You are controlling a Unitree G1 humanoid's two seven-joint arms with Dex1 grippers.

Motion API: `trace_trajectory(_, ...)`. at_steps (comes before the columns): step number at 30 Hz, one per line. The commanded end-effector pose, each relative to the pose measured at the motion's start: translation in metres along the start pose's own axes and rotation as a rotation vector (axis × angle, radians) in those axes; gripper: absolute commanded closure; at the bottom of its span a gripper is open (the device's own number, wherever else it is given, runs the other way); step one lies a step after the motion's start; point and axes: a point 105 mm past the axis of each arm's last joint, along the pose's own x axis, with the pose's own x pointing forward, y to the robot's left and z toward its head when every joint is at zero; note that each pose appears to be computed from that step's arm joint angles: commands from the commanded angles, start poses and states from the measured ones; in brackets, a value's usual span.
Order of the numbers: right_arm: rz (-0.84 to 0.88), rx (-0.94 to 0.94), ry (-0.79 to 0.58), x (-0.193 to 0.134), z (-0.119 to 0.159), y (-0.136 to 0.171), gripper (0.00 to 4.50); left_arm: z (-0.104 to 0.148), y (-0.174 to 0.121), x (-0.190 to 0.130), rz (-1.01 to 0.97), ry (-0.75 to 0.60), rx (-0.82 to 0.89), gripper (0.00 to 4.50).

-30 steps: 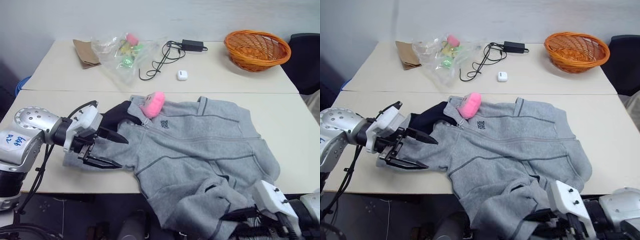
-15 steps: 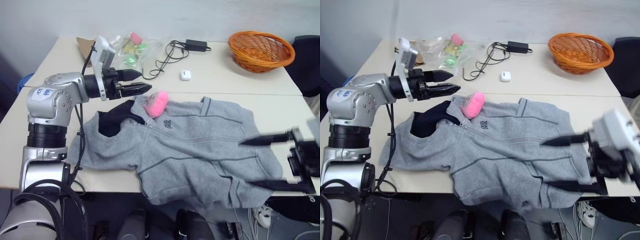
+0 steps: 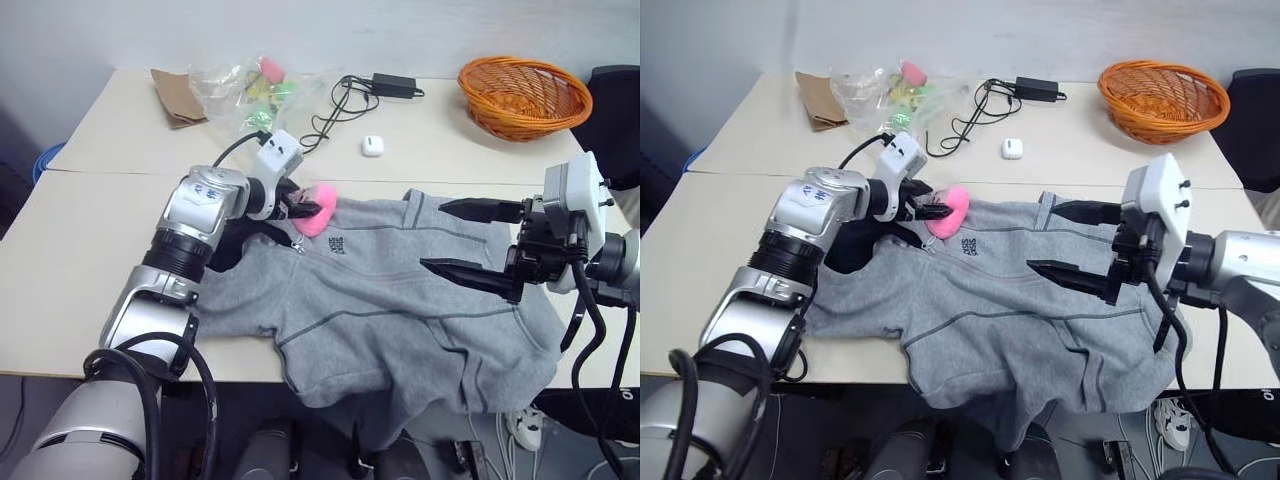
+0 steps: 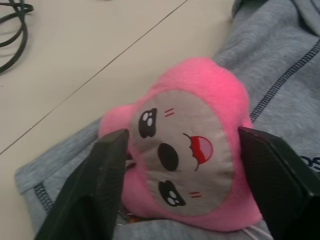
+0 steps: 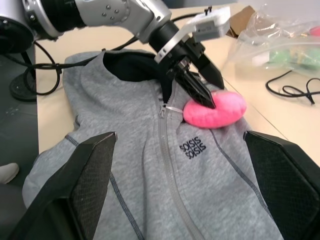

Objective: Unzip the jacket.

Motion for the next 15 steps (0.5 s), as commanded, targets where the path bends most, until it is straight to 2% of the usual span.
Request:
trace_trajectory(1,-0.038,-0.045,-0.030,0.000,0.009,-0.003,0.23,0.012,-0.001,-0.002,0.002,-0.039,0.018,2.33)
trace_trajectory(8,-0.065,-0.052,-0.011,0.000,0.002,-0.004,0.23,0.032,-0.008,-0.007,-0.043,-0.133,-0.005,4.32)
trace_trajectory(9,-0.070,-0.052,-0.007,-0.001,0.001,-0.004,0.23,0.044,-0.016,-0.011,-0.095,-0.197,-0.006,4.46)
trace_trajectory(12,-0.090,-0.041,0.005,-0.004,-0.003,-0.004,0.23,0.075,-0.044,-0.027,-0.279,-0.352,-0.016,4.46)
trace_trajectory(15,-0.105,-0.028,0.039,-0.007,-0.012,-0.003,0.23,0.080,-0.082,-0.043,-0.495,-0.363,0.060,4.46)
